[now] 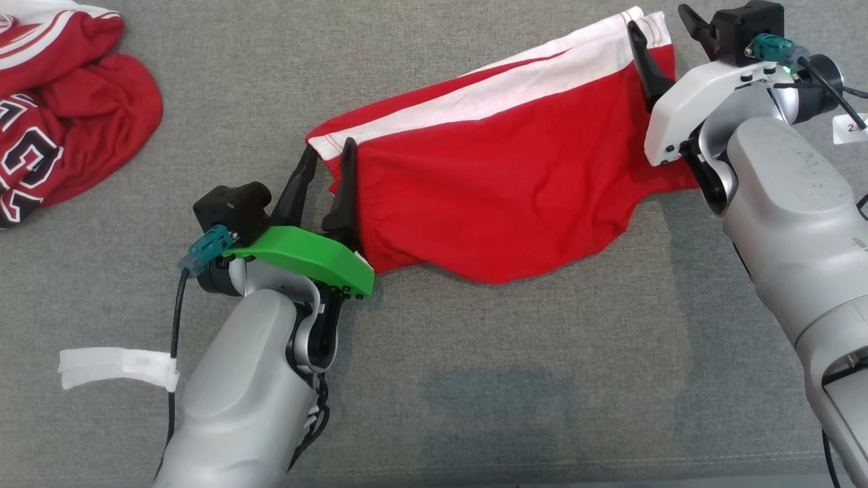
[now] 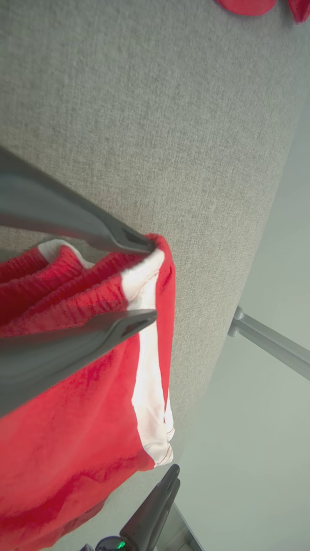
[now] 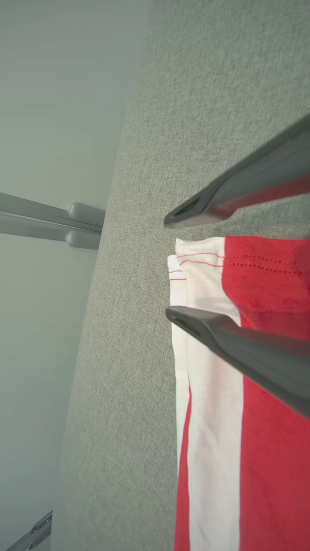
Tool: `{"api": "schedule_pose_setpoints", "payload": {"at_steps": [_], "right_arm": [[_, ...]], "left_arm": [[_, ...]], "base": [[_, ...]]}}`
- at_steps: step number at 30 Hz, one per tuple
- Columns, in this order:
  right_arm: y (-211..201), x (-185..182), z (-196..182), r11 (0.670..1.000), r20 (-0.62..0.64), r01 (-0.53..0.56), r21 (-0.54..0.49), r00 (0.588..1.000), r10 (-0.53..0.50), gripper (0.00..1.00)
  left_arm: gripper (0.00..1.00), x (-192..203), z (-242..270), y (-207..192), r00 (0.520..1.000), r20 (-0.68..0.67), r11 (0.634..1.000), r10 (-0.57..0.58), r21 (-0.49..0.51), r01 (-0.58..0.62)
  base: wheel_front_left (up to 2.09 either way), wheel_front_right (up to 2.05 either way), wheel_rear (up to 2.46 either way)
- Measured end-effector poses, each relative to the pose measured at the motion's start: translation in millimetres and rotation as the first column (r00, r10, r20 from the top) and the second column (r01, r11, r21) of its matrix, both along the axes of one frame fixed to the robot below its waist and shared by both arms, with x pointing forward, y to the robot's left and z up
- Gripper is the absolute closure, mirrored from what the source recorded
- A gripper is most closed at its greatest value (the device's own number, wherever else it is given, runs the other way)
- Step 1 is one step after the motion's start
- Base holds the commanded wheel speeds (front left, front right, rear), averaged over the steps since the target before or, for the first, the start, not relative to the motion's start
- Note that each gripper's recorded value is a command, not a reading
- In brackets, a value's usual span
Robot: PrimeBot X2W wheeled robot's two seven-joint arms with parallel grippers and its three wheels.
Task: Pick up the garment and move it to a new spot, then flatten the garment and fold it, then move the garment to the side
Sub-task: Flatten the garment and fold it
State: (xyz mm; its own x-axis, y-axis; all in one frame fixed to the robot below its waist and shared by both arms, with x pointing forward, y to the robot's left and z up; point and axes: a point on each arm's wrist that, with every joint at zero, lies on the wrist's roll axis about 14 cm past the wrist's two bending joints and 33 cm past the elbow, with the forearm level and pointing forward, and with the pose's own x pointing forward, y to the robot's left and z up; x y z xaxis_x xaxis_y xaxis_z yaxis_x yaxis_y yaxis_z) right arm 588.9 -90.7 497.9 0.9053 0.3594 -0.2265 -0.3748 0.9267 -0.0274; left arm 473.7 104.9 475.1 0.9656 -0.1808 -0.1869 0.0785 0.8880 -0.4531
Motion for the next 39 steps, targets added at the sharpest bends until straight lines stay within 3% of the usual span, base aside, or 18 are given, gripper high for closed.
{"api": "schedule_pose_setpoints", "payload": {"at_steps": [17, 31, 39], "right_arm": [[-18, -15, 24, 1.0, 0.045, 0.001, -0.028, 0.999, 0.0, 0.0], [-38, -65, -12, 0.997, -0.164, 0.076, -0.012, 0.984, -0.077, 0.0], [-32, -71, -37, 0.995, -0.267, 0.103, 0.01, 0.959, -0.097, 0.0]], "left_arm": [[0.0, -17, 28, 9, 0.995, 0.1, 0.998, 0.014, 0.053, -0.02], [0.0, -62, 49, 23, 0.986, 0.147, 0.996, 0.072, 0.045, -0.079], [0.0, -71, 53, 36, 0.981, 0.155, 0.991, 0.115, 0.05, -0.124]], "base": [[0.0, 0.0, 0.0], [0.0, 0.0, 0.0], [0.0, 0.0, 0.0]]}}
